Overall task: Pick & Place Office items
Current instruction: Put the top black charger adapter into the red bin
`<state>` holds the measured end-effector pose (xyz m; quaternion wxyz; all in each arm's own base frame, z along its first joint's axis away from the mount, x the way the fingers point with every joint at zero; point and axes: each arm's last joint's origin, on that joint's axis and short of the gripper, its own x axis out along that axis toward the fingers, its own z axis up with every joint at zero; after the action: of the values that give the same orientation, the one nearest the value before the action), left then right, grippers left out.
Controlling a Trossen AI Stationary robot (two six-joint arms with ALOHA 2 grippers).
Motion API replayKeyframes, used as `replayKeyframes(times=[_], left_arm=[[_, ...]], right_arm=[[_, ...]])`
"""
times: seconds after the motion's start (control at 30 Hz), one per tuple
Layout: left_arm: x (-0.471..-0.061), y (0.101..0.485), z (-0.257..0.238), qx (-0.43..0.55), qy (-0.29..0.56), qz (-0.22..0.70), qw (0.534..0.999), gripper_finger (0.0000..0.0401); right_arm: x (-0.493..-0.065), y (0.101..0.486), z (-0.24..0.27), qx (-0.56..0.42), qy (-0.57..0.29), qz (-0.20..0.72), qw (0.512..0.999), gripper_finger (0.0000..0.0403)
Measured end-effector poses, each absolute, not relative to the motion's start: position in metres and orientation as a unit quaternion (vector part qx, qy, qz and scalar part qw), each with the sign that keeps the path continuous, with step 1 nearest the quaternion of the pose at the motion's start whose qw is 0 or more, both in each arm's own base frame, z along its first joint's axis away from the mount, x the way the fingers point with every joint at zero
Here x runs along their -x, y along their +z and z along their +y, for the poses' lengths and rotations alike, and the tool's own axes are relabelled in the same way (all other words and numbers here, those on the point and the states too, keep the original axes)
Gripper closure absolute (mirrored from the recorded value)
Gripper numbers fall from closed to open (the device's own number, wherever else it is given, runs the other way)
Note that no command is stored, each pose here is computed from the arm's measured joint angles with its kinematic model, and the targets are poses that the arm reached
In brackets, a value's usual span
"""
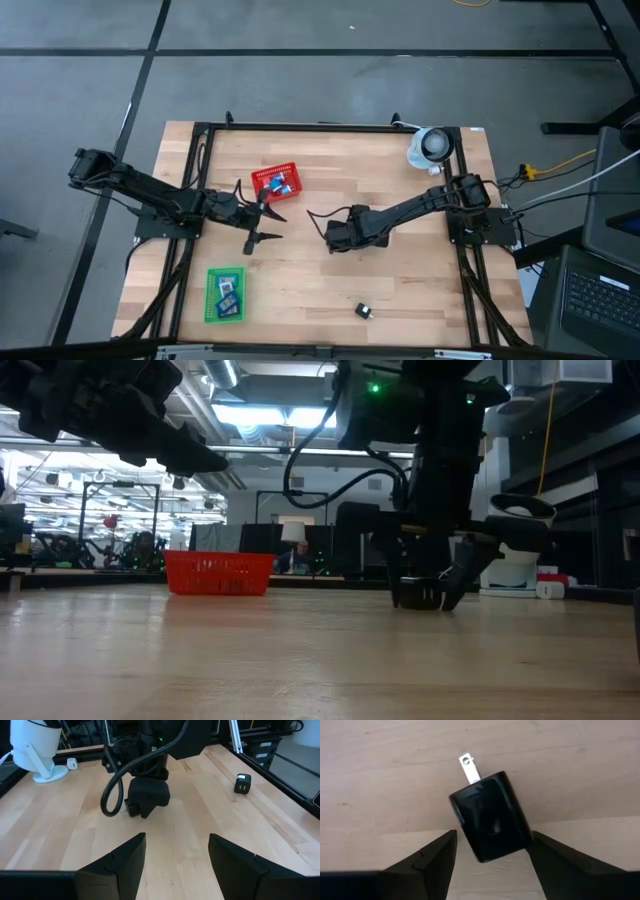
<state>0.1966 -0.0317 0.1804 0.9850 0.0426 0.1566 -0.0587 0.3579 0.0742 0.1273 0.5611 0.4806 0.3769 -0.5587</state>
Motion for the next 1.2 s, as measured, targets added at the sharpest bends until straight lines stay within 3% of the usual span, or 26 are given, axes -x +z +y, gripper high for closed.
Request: replayKeyframes(times=[0.37,0.83,1.07,1.2], left_arm=[[-0.196,0.178,-0.032,-0.047,-0.061,0.168,0.983,0.0189],[-0.196,0.177,-0.032,-0.046,-0.065,0.172,0.982,0.0189],[-0.195,0.177,-0.032,-0.050,-0.065,0.175,0.981,0.0189],[-0.195,0.176,-0.032,-0.052,-0.066,0.181,0.980,0.0189]], right_arm=[[-0.348,0.135,0.068,-0.437,-0.557,0.429,0.560,0.0173],[-0.353,0.136,0.041,-0.363,-0.485,0.516,0.606,0.0173],[-0.356,0.136,0.041,-0.374,-0.475,0.511,0.611,0.0176],[-0.357,0.137,0.041,-0.373,-0.478,0.500,0.619,0.0198]])
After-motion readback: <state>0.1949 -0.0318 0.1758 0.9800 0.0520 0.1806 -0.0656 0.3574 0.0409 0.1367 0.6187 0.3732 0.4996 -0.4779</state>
